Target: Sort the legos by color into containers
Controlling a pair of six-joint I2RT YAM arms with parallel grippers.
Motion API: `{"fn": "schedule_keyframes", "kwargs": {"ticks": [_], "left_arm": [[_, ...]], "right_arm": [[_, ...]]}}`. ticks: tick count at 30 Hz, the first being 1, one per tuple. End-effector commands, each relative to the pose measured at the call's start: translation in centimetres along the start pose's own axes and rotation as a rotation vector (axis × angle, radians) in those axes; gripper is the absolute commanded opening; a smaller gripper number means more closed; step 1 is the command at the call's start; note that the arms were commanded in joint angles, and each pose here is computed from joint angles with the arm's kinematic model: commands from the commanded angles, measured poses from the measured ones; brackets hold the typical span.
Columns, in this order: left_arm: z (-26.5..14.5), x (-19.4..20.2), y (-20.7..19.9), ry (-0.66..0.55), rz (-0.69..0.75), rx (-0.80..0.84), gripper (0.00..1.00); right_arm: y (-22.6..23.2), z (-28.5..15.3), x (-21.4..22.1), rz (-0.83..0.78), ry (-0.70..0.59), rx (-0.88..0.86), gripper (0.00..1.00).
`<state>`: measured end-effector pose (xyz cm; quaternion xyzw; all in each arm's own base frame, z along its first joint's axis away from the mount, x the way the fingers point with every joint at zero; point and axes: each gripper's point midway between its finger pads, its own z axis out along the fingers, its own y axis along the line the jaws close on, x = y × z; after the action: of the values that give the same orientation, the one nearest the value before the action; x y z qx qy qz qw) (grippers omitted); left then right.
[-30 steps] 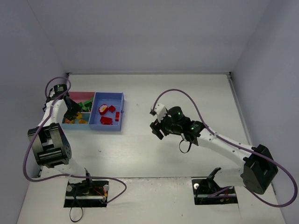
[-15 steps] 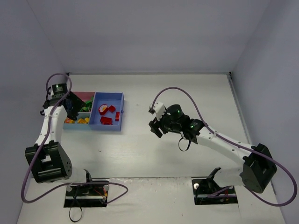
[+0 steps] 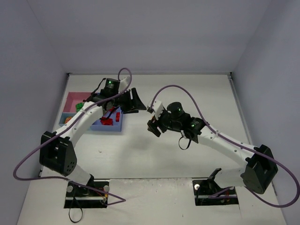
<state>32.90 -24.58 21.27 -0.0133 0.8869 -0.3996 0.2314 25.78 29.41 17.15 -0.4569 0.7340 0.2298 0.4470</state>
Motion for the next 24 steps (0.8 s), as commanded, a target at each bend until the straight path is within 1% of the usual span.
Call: {"fn": "schedule_keyframes", "kwargs": {"ticks": [1,4,7,13,16,24], "left_arm": [[-0.8,-1.2,-6.4,-0.015,0.157,0.205,0.52],[0.2,0.2,-7.8,0.058,0.171,0.276,0.52],[1.0,1.5,-8.6,0.104,0.2,0.304,0.52],[1.4,3.7,-8.0,0.188,0.222,0.284,0.52],[1.4,4.2,-7.3,0.201,0.239,0.261,0.52],[1.6,5.4,-6.1,0.243,0.231,0.241,0.52]], "right_arm": [[0.1,-1.1,-5.3,-0.05,-0.153,-0.011,0.04],[0.5,-1.3,-5.5,-0.052,-0.159,-0.019,0.05],[0.7,-1.3,-5.4,-0.049,-0.158,-0.023,0.06],[0.6,-1.2,-5.1,-0.048,-0.152,-0.014,0.07],[0.3,-1.2,-4.9,-0.049,-0.146,0.001,0.07],[0.3,-0.9,-4.7,-0.05,-0.139,-0.002,0.07]]}}
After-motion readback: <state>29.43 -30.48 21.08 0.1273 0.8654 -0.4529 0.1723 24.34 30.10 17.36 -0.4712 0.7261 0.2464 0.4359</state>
